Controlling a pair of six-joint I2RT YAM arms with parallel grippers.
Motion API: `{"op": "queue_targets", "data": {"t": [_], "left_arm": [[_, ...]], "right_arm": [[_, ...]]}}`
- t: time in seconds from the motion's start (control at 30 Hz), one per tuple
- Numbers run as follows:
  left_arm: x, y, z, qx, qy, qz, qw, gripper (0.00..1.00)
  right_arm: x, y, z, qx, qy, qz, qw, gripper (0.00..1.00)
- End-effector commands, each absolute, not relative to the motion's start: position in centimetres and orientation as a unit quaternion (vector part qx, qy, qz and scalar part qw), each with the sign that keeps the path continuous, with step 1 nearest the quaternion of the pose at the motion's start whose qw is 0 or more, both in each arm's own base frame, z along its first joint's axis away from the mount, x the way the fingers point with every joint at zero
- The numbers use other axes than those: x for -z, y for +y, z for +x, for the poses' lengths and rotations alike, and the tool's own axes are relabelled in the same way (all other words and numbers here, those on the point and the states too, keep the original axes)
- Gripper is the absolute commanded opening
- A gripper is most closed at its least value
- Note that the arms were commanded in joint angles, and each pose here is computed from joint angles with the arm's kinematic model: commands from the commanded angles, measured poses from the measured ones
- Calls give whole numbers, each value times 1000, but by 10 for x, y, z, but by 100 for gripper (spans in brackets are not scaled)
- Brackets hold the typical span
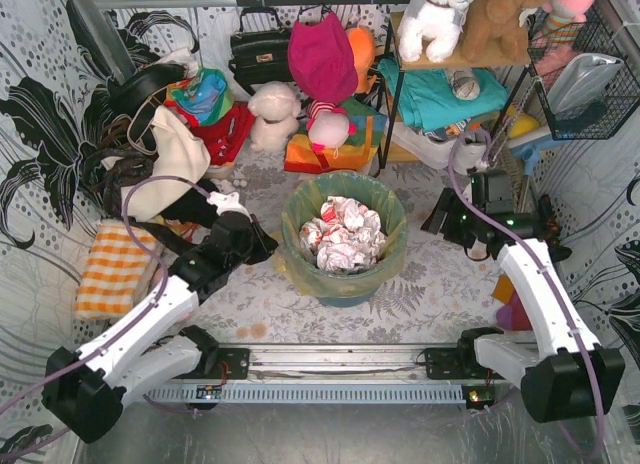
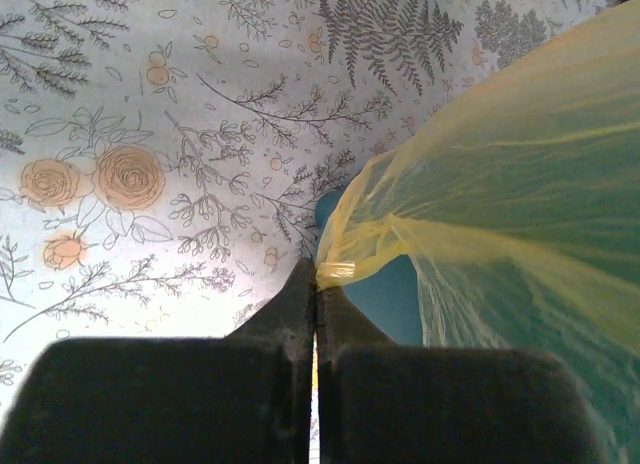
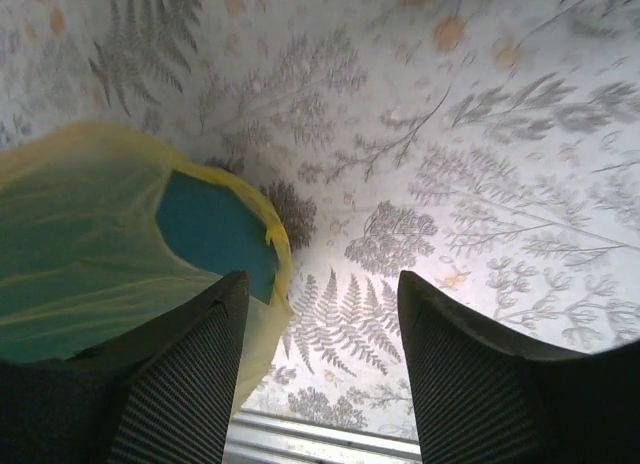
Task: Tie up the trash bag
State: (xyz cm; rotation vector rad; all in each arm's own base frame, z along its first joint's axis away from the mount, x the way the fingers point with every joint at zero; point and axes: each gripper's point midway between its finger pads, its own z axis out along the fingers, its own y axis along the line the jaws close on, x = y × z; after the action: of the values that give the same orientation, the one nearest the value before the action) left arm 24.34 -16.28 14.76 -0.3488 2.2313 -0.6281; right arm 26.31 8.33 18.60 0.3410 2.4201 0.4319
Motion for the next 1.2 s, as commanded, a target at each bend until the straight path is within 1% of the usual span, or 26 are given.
{"op": "queue_targets", "data": {"t": [0.0, 0.1, 0.2, 0.33, 0.53, 0.63, 0.77, 1.0, 1.1, 1.17], "left_arm": [[-160, -173, 268, 249, 867, -116, 417, 0], [-147, -179, 271, 249, 872, -111, 406, 0], [-140, -183, 274, 246, 877, -108, 397, 0], [-133, -187, 277, 245, 883, -104, 388, 0], [-129, -190, 279, 243, 886, -98, 382, 0], [-130, -191, 279, 245, 886, -96, 381, 0], [-129, -191, 279, 245, 887, -95, 380, 0], [-127, -193, 280, 246, 888, -92, 377, 0], [-127, -194, 281, 246, 888, -92, 377, 0], [-127, -194, 281, 246, 888, -91, 377, 0]], "right_arm": [[-163, 112, 264, -270, 913, 98, 290, 59], [-143, 122, 261, -313, 905, 106, 266, 55], [-121, 131, 255, -340, 902, 118, 240, 55], [-99, 142, 250, -378, 891, 142, 209, 51], [-76, 152, 249, -409, 880, 164, 178, 46], [-62, 150, 250, -400, 883, 179, 171, 45], [-53, 158, 247, -423, 873, 189, 152, 44], [-49, 173, 246, -434, 873, 177, 138, 44], [-45, 176, 245, -432, 875, 176, 132, 40], [-41, 176, 244, -429, 876, 180, 130, 36]]}}
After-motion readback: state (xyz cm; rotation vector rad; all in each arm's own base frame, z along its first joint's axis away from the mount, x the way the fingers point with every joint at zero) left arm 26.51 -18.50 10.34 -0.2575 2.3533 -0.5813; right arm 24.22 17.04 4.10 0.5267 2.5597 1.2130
